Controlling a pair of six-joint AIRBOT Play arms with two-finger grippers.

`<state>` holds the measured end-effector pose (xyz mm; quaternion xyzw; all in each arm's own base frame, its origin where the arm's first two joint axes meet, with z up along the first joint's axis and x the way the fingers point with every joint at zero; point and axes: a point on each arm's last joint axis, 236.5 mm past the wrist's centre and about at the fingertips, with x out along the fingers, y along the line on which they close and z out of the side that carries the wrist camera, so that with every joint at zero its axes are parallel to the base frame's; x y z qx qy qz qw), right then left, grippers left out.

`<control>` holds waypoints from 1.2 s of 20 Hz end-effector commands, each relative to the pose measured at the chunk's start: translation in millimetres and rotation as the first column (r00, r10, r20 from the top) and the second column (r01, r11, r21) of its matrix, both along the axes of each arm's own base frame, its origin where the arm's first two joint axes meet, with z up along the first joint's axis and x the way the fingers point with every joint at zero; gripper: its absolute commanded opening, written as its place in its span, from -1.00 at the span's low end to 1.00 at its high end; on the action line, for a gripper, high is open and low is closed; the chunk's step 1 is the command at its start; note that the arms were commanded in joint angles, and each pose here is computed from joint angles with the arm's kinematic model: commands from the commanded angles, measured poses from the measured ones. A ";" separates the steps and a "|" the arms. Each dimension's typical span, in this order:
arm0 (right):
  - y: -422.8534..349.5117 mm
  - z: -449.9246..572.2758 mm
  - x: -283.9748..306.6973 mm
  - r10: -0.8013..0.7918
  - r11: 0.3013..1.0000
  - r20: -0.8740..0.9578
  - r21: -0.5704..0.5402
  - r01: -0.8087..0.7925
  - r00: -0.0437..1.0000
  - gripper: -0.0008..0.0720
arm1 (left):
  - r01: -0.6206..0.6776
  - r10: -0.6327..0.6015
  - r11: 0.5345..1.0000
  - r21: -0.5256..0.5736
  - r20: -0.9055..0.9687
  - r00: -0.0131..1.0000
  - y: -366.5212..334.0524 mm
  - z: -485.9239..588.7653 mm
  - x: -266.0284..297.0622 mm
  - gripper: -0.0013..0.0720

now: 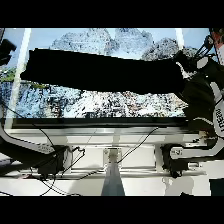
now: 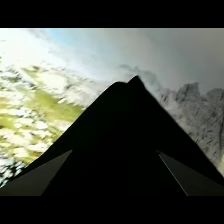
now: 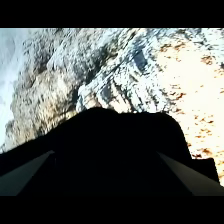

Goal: Fold the clothes and pants, and hang the long-sleeved shirts on hangers.

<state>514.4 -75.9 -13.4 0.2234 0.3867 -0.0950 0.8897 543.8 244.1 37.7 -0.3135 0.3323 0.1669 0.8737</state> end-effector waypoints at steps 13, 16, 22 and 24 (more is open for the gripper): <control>6.3 9.5 -6.9 0.096 0.993 -0.013 -0.065 -0.097 0.995 0.91 | -0.218 0.186 0.922 -0.319 -0.128 0.974 -22.9 -97.2 -83.5 0.84; 2.2 16.1 0.1 0.083 0.994 0.026 -0.080 -0.081 0.996 0.91 | -0.215 0.185 0.932 -0.293 -0.127 0.974 -27.5 -122.6 -69.7 0.84; 23.7 19.0 3.6 0.189 0.972 0.027 -0.146 -0.183 0.982 0.91 | -0.231 0.233 0.963 -0.136 0.000 0.972 -19.2 -122.1 -32.1 0.78; 45.3 20.1 6.1 0.267 0.948 0.026 -0.186 -0.258 0.963 0.91 | -0.247 0.252 0.963 -0.110 0.029 0.967 -14.8 -120.8 -26.3 0.60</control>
